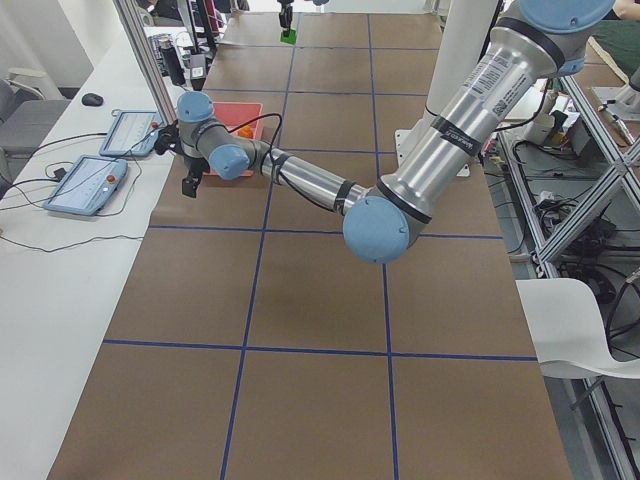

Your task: Put all blocks into box

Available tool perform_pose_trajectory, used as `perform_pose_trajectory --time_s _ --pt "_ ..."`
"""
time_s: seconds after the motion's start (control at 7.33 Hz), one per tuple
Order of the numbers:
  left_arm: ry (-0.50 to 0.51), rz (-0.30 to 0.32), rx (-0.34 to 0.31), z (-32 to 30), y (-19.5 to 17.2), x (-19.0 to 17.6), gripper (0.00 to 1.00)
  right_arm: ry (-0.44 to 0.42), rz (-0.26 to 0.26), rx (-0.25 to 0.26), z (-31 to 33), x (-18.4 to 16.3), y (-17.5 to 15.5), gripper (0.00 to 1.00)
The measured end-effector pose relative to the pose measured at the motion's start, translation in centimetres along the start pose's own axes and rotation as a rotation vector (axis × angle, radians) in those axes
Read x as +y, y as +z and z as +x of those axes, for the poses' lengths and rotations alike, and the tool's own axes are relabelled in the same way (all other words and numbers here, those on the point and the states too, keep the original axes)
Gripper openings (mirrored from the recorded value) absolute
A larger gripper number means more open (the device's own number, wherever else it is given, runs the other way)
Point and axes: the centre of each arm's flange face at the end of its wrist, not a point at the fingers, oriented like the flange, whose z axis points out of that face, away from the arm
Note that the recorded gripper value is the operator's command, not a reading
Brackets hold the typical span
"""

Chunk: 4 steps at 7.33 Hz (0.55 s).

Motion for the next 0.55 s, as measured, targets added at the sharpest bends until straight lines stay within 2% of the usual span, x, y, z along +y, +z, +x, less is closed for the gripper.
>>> perform_pose_trajectory --time_s 0.14,0.27,0.55 --pt "0.06 -0.053 -0.046 -5.2 -1.0 1.7 1.0 0.044 -0.002 0.005 -9.3 -0.7 1.9 0.0" --pt "0.091 -0.095 -0.064 -9.4 -2.0 3.8 1.0 0.078 0.009 0.024 -17.4 -1.7 4.1 0.0" --pt "0.094 -0.15 -0.056 -14.2 -3.9 9.7 1.0 0.121 0.051 0.035 -27.5 -5.1 7.5 0.0"
